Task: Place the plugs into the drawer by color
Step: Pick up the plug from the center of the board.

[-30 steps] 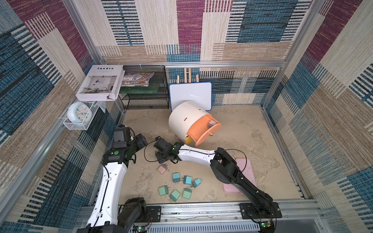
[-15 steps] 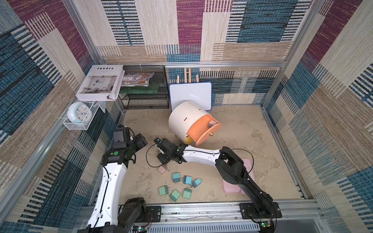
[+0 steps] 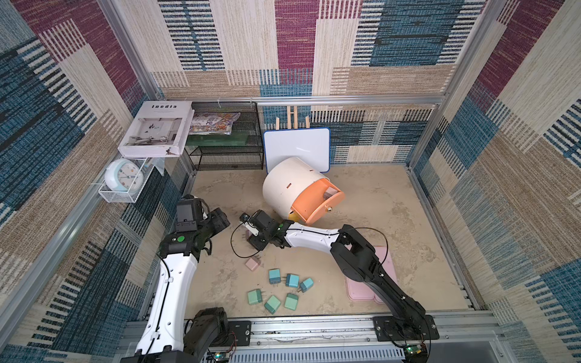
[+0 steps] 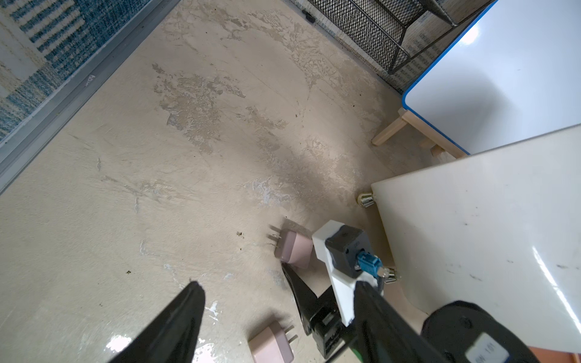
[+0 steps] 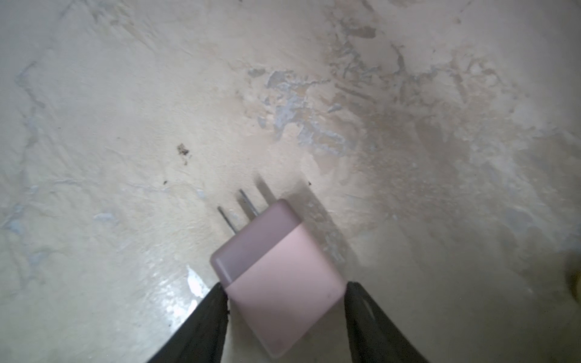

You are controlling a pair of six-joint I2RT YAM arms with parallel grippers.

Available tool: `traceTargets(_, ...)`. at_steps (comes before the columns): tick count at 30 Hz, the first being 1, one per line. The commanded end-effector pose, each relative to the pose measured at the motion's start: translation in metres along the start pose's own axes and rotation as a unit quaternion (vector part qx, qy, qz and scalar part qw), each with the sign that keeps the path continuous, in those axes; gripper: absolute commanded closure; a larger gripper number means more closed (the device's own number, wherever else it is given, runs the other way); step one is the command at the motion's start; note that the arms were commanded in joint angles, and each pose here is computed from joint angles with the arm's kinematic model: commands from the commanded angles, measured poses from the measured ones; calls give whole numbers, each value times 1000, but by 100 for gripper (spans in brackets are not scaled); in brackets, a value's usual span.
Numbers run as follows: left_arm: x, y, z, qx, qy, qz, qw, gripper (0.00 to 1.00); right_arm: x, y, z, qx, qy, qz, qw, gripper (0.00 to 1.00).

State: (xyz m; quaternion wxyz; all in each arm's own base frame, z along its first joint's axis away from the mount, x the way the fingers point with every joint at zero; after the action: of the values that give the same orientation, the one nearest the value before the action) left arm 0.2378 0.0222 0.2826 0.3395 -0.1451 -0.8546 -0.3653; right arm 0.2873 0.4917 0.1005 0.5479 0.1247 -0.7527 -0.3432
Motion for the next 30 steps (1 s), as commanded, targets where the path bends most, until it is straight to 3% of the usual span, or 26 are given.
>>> traceTargets(1,-1,2,-2,-3,-8,-4,1000,22,1,7,3,7,15,-21,1000,39)
traceTargets(8,-3,2,-2,-1,-9,0,1000,22,-6,5,2,14,15,-26,999,46)
traceTargets(18,-4,1,-2,-1,-11,4,1000,23,-19,5,2,26,31,-40,998,39)
traceTargets(24,-4,1,-2,-3,-10,3,1000,23,-17,9,1,24,37,-50,998,55)
traceTargets(30,0,3,-2,-7,-6,-6,1000,25,7,28,-1,7,49,-63,997,73)
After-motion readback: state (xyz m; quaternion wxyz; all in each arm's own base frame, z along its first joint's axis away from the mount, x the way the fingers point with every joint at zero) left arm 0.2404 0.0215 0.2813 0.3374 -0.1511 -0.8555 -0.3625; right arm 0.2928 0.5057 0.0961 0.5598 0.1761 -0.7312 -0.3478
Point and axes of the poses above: each gripper's point midway between its finger pads, its own x axis back along the fingers, its own z axis along the line the jaws close on, y = z × x, the point moved 9 cm from there along x, back along the fingers, and after that the axes turned 11 degrees about x, right-handed, at the moved point
